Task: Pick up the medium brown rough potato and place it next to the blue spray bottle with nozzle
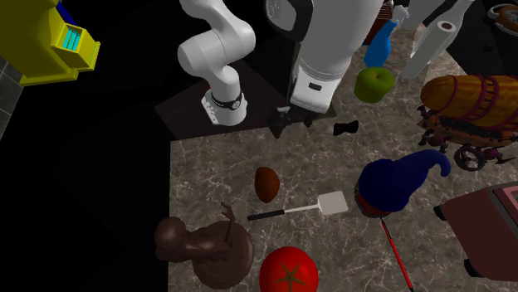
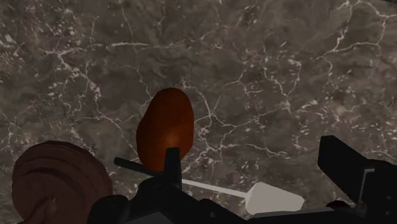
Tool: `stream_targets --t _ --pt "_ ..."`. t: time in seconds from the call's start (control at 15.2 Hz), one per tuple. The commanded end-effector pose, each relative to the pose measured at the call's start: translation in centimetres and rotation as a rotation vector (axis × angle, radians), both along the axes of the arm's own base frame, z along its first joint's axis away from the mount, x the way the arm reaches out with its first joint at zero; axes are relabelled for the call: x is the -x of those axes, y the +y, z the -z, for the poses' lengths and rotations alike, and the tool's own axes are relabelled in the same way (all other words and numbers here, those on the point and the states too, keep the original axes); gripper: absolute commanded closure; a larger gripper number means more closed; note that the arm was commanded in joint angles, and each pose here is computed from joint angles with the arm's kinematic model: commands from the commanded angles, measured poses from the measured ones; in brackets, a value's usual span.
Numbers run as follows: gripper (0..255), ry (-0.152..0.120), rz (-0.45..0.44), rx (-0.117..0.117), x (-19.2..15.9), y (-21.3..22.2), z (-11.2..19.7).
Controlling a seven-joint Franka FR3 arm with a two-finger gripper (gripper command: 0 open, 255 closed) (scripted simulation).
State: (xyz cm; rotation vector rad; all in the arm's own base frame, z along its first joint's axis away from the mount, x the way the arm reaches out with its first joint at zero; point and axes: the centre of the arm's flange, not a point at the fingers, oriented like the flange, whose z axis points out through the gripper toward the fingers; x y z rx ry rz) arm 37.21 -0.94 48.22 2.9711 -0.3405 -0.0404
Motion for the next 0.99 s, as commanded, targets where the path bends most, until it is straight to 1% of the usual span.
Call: stream_targets --t 0.0,0.59,0.92 --pt "0 0.017 0.062 0.027 -1.1 -0.8 2.2" --pt "0 0.1 0.326 0.145 -4.7 -6.4 12.2" --pt "0 0.1 0.326 0.145 -4.1 -7.0 14.7"
